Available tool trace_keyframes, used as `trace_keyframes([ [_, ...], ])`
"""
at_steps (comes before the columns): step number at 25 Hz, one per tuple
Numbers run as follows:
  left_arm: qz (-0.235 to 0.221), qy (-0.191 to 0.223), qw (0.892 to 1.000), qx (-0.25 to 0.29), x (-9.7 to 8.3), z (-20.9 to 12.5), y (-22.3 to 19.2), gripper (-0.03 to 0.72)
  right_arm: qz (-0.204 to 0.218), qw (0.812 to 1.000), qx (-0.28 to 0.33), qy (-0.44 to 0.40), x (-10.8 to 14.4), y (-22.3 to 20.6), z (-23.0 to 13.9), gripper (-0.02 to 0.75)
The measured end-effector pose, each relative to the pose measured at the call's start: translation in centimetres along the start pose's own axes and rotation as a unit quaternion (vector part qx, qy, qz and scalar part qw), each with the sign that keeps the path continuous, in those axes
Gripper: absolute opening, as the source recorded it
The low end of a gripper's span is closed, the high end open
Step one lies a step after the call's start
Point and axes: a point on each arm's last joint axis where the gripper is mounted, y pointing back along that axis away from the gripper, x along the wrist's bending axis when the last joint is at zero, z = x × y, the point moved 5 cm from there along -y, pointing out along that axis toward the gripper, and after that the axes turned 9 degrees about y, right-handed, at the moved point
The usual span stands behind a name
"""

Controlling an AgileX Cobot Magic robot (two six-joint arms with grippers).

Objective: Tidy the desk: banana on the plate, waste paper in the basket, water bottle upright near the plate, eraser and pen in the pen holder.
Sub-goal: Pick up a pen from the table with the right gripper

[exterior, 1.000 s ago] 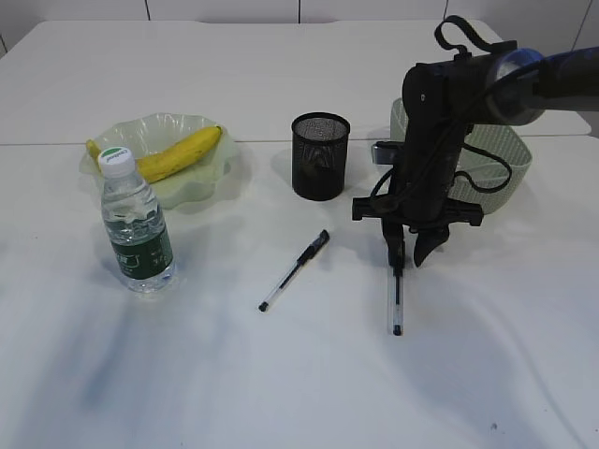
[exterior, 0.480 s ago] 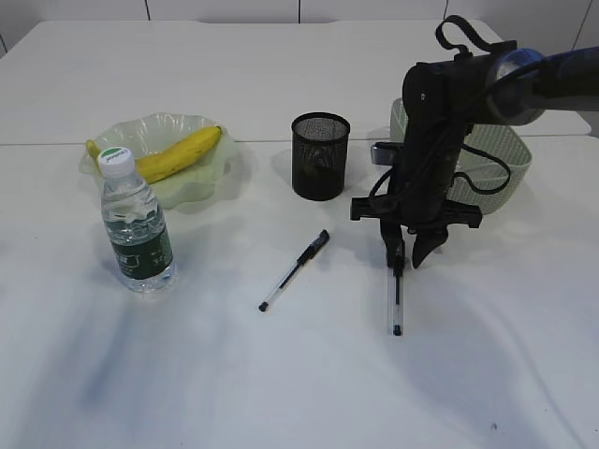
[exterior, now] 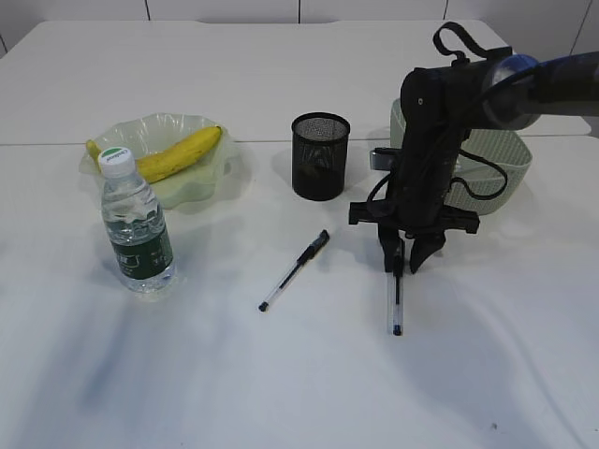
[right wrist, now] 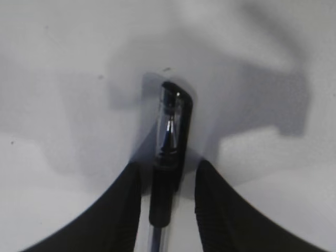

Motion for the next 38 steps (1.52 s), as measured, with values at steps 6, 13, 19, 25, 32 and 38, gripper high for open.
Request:
trace_keyframes([
  [6,0.0,0.0,1.0,0.0,0.0,0.0,0.0,0.276,0.003,1.0,0.002,-0.001,0.07,0.0,-0.04,0.262],
  [13,0.0,0.0,1.0,0.0,0.0,0.0,0.0,0.276,0.003,1.0,0.002,-0.002,0.08,0.0,-0.04,0.239],
  [19,0.0,0.0,1.0,0.0,0.0,0.0,0.0,0.276,0.004,1.0,0.002,-0.002,0.1,0.0,-0.05,0.169],
  [25,0.0,0.0,1.0,0.0,0.0,0.0,0.0,0.276,0.004,1.0,0.001,-0.002,0.12,0.04,-0.02,0.075],
  [32,0.0,0.0,1.0,0.0,0.0,0.0,0.0,0.276,0.004,1.0,0.001,-0.002,0.12,0.04,-0.02,0.066],
  [38,0.0,0.0,1.0,0.0,0.0,0.0,0.0,0.276,0.005,1.0,-0.003,-0.002,0.18,0.26,0.18,0.065],
])
